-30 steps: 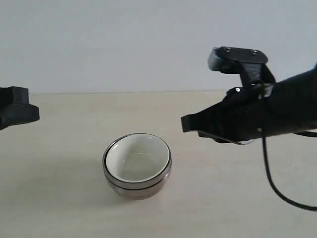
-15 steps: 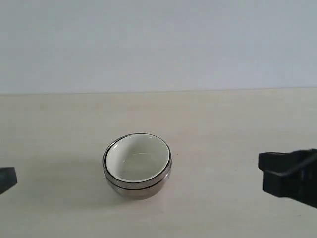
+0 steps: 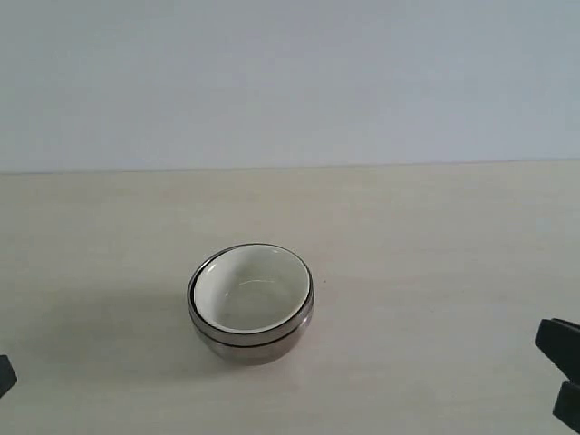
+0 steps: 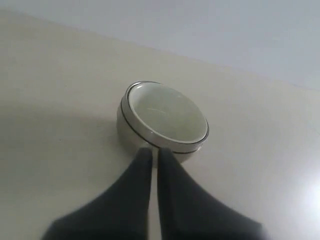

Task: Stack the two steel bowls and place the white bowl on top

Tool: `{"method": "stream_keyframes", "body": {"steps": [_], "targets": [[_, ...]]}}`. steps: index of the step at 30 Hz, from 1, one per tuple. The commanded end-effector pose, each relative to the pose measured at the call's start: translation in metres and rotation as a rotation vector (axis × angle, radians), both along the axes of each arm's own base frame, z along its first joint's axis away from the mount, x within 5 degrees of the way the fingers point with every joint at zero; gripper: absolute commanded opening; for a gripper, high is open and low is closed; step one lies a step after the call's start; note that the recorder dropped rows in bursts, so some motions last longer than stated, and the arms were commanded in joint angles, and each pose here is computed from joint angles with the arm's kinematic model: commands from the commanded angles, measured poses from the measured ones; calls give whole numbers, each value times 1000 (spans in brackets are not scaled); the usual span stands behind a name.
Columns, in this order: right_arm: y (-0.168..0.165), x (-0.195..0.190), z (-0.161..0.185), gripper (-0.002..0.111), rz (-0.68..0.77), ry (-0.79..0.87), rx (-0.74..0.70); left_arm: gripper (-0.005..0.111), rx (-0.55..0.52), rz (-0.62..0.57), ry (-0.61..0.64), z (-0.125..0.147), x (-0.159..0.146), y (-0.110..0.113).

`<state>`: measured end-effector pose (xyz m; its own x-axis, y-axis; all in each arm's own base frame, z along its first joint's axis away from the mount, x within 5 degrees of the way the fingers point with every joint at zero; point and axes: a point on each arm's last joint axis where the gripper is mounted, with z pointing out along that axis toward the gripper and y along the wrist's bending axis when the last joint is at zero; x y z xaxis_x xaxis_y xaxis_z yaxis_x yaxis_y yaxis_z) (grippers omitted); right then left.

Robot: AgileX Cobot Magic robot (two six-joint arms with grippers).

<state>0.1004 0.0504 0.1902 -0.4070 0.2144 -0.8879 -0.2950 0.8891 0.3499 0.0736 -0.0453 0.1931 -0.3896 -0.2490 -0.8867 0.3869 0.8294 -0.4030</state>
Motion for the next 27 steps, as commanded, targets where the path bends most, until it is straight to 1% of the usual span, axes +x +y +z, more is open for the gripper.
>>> {"method": "stream_keyframes", "body": {"steps": [1, 3, 7, 9, 12, 13, 15, 23, 24, 26, 27], "targets": [[-5, 0, -1, 0, -44, -72, 29, 4, 23, -28, -43, 1, -2, -2], [-4, -1, -1, 0, -23, -86, -2, 4, 1, -40, -43, 2, -2, -3], [-3, -1, 1, 0, -5, -118, -12, 4, 29, -44, -68, 2, -2, -3], [-3, -1, 1, 0, -6, -120, -12, 4, 23, -45, -63, 2, -2, -3], [-3, -1, 0, 0, -1, -108, -17, 4, 10, -91, -69, 3, -4, -6], [-2, -2, -2, 0, 10, -81, -27, 4, 5, -106, -71, 4, -5, -8], [-1, -3, -6, 0, 24, -45, -39, 4, 4, -108, -71, 4, -5, -8], [-1, -3, -6, 0, 24, -45, -39, 4, 4, -107, -79, 4, -6, -8], [-1, -3, -6, 0, 24, -45, -39, 4, 4, -102, -90, 5, -6, -7], [-1, -3, -6, 0, 24, -45, -39, 4, 12, -34, -194, 12, -12, -1], [-1, -3, -6, 0, 24, -45, -39, 4, 12, 13, -272, 16, -17, 3]]}}
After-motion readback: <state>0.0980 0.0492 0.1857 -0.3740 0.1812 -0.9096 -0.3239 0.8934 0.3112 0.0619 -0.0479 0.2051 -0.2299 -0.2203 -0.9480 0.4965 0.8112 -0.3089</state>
